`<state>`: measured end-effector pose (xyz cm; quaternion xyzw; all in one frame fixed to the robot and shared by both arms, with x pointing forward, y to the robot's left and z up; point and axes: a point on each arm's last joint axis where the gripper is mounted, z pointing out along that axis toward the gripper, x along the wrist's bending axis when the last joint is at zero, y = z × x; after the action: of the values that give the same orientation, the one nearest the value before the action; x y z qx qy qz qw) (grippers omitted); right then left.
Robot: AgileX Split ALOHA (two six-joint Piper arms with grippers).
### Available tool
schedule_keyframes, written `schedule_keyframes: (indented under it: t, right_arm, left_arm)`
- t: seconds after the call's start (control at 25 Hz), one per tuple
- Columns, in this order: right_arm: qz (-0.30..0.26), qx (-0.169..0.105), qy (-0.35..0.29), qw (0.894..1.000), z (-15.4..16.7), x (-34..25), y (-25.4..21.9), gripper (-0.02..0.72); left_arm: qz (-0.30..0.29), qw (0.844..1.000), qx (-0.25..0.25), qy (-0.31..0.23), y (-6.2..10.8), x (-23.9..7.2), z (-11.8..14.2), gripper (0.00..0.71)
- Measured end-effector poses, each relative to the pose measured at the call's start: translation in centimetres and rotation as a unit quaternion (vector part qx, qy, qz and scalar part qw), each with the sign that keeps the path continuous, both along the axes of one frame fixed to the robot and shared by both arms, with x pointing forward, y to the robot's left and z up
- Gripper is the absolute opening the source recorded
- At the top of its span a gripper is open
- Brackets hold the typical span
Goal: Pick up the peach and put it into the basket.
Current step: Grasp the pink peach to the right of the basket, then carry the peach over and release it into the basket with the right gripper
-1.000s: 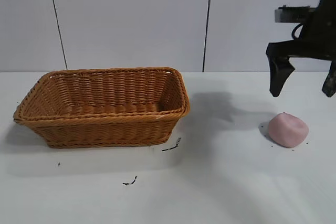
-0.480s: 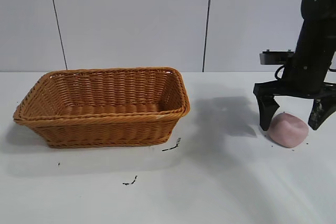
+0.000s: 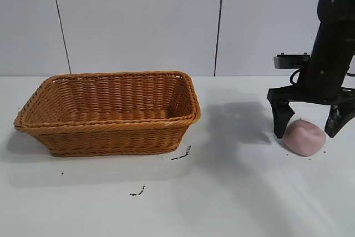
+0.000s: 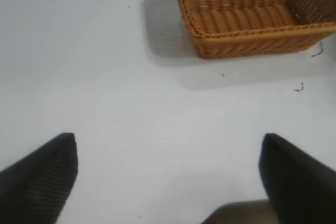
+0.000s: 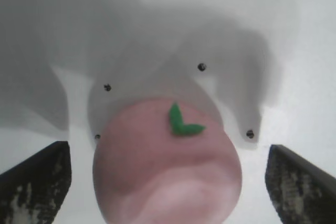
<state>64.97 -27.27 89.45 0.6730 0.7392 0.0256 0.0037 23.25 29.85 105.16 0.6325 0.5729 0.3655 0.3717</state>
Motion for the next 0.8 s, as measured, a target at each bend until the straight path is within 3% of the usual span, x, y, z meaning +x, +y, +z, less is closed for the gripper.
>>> schedule_keyframes:
  t: [0.08, 0.24, 0.56, 0.8]
  right_arm:
    - [0.0, 0.001, -0.003, 1.0, 0.3, 0.0, 0.0, 0.064]
    - [0.0, 0.002, -0.023, 1.0, 2.4, 0.6, 0.0, 0.029]
    - [0.005, 0.009, -0.158, 0.987, 14.7, 2.6, 0.3, 0.024]
    - [0.045, 0.02, -0.203, 0.978, 18.3, 3.0, 3.9, 0.024]
  left_arm:
    - [0.0, 1.0, 0.0, 0.0, 0.0, 0.0, 0.0, 0.692]
    - [0.0, 1.0, 0.0, 0.0, 0.0, 0.0, 0.0, 0.692]
    - [0.0, 1.0, 0.0, 0.0, 0.0, 0.0, 0.0, 0.692]
    - [0.0, 1.0, 0.0, 0.0, 0.0, 0.0, 0.0, 0.692]
